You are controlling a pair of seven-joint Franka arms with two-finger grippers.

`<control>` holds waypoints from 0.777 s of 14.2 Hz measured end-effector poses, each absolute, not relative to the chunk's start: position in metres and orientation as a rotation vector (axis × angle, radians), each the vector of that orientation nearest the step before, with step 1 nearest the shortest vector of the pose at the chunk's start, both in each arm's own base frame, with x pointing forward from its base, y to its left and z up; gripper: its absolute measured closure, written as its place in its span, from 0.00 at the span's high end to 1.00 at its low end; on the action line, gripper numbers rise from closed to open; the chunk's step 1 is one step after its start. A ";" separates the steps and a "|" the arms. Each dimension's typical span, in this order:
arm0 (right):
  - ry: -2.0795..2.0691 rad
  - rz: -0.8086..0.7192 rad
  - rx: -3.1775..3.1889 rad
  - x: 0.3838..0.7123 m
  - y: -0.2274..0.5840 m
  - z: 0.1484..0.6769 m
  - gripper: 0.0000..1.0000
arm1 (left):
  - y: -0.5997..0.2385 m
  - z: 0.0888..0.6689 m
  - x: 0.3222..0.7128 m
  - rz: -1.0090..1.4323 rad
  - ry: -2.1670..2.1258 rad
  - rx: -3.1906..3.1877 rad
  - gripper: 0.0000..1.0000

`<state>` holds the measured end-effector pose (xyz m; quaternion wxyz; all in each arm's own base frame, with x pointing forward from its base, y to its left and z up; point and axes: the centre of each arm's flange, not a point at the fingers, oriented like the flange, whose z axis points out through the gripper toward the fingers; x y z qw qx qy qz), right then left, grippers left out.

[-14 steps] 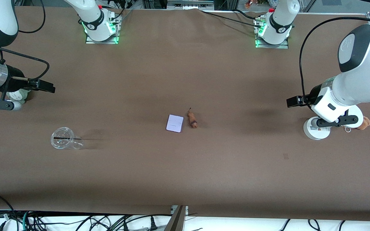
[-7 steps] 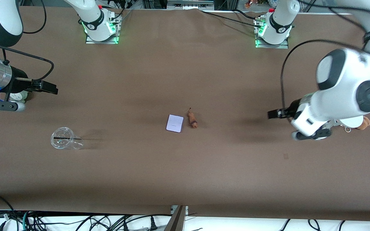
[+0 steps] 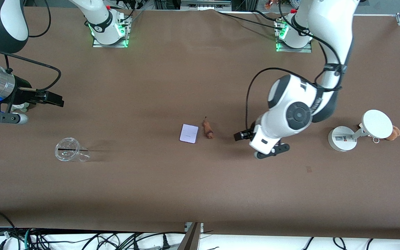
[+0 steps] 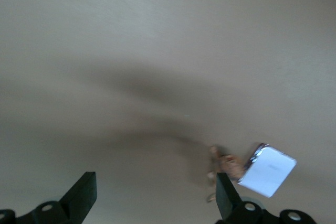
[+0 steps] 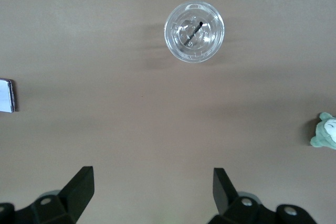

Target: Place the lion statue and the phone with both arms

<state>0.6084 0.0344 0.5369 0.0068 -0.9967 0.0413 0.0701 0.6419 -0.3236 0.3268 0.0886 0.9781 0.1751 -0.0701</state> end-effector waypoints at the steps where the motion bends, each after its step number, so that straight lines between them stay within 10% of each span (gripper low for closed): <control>1: 0.129 0.214 -3.118 0.609 0.035 0.536 1.00 | -0.347 0.311 0.636 -0.183 0.565 2.897 1.00; 11: 0.126 0.133 -3.120 0.618 0.037 0.535 1.00 | -0.456 0.215 0.578 -0.097 0.723 2.903 1.00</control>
